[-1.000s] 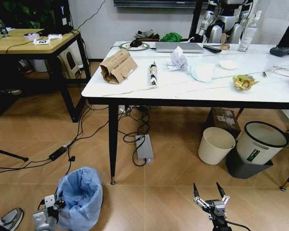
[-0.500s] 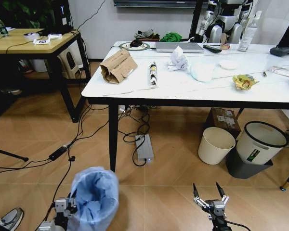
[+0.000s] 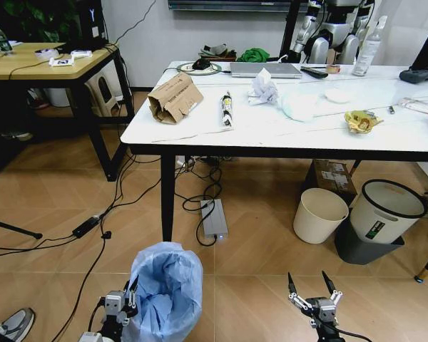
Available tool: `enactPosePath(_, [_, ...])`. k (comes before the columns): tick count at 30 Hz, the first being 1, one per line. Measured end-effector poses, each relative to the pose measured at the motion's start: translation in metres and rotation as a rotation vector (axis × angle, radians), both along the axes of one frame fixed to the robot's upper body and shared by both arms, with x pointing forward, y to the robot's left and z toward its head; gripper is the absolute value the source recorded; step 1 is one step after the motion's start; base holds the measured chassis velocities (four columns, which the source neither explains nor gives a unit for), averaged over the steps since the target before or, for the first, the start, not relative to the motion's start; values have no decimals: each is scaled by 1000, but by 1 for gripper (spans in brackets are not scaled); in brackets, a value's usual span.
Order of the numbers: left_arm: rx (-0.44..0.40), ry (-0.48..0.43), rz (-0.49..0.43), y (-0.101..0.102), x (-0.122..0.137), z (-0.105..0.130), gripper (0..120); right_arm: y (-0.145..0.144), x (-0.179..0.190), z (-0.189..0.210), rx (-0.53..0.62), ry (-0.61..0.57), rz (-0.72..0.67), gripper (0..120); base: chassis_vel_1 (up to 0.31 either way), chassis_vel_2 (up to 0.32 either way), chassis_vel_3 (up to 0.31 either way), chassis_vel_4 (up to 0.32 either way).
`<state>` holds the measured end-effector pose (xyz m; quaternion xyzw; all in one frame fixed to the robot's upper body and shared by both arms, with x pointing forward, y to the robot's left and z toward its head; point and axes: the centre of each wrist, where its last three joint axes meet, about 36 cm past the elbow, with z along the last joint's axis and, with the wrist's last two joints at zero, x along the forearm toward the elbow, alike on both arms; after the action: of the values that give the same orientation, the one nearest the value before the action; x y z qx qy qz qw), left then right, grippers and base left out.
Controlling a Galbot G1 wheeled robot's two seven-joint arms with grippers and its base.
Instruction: Pick up the trash bin and place the trash from the table into it.
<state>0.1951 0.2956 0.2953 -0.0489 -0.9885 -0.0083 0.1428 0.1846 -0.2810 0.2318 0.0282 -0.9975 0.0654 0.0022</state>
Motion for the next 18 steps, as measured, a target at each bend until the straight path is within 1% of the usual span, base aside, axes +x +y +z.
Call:
enactPosePath(5, [-15,2,-10,-3,-5,3,1,0,-1,0,-1,1,0,100,0,0,0,0])
enactPosePath(8, [-59,26,-23,-15,-12,7,1,-1,-1,0,-2,1,-1,100,0,0,0,0])
enactPosePath(12, [-83,40,-29,-22,-16,8,1,-1,-1,0,-4,3,-1,100,0,0,0,0])
enactPosePath(14, [-101,58,-39,-30,-21,7,1,-2,-2,-1,-6,7,-2,100,0,0,0,0])
enactPosePath(18, [-108,76,-51,-35,-29,6,1,-4,-5,-4,-8,18,-9,100,0,0,0,0])
